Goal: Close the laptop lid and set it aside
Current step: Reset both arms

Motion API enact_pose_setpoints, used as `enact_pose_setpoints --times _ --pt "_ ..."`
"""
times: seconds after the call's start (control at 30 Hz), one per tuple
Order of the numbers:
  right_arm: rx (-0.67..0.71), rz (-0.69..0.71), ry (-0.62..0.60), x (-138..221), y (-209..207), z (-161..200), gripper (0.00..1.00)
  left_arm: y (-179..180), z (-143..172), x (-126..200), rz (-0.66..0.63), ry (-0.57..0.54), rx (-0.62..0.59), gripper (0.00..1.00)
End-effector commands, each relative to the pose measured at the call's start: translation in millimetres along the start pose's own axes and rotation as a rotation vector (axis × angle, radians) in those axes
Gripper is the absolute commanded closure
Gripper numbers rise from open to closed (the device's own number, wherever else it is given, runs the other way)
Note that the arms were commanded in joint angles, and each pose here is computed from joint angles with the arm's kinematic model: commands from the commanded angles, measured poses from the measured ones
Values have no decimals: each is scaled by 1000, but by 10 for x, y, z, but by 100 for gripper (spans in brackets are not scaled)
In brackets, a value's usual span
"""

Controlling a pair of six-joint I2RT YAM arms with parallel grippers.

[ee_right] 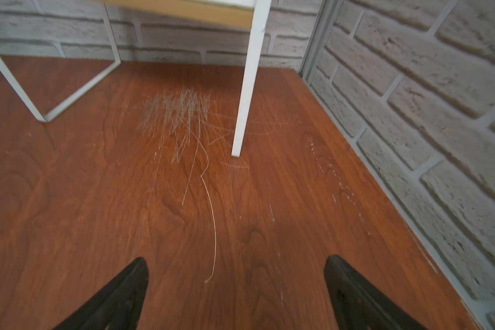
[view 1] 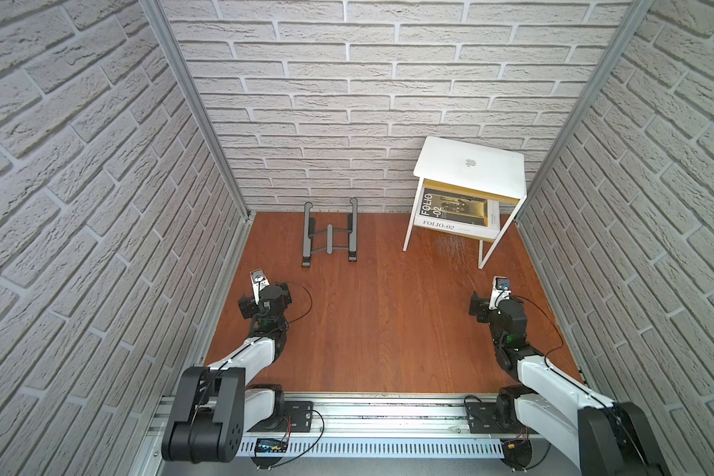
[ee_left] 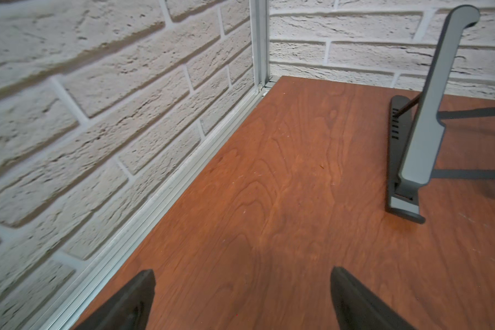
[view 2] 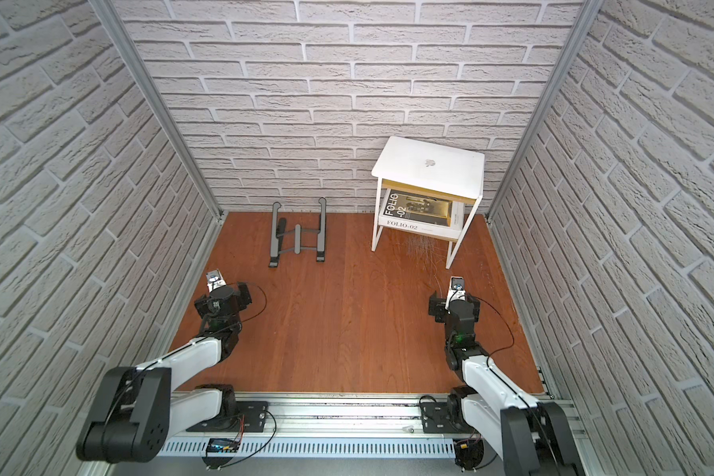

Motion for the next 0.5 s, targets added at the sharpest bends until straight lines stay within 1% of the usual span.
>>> enact_pose_setpoints --times 0.0,0.03,0.07,0.17,0.27,0.37,0.47 --pt "-42 -1 -136 -130 17 -290 1 -191 -166 -73 145 -97 14 1" --pt "-40 -6 -128 -165 29 -263 1 -224 -162 -107 162 -101 13 1" --pt "-46 -7 -143 -214 36 -346 1 -246 -126 -150 179 -95 11 1" --pt "-62 -10 -160 -314 37 -388 1 -324 -44 -257 218 -69 -7 2" --pt "-62 -17 -142 -407 40 -396 1 -386 5 -281 267 -56 -34 2" --pt "-56 -32 -127 -486 76 -310 1 -470 20 -328 310 -25 -69 1" --pt "-39 -58 -121 -592 148 -209 1 -463 42 -369 299 -4 -62 1"
Point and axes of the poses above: each gripper's point midway between its finger pads, its own x axis back along the fingers, its own y axis along the line the jaws close on, z = x × y, the point moved 7 cm from there along x, back along the fingers, and after that the axes turned 6 degrees about x, right-handed, at the moved point
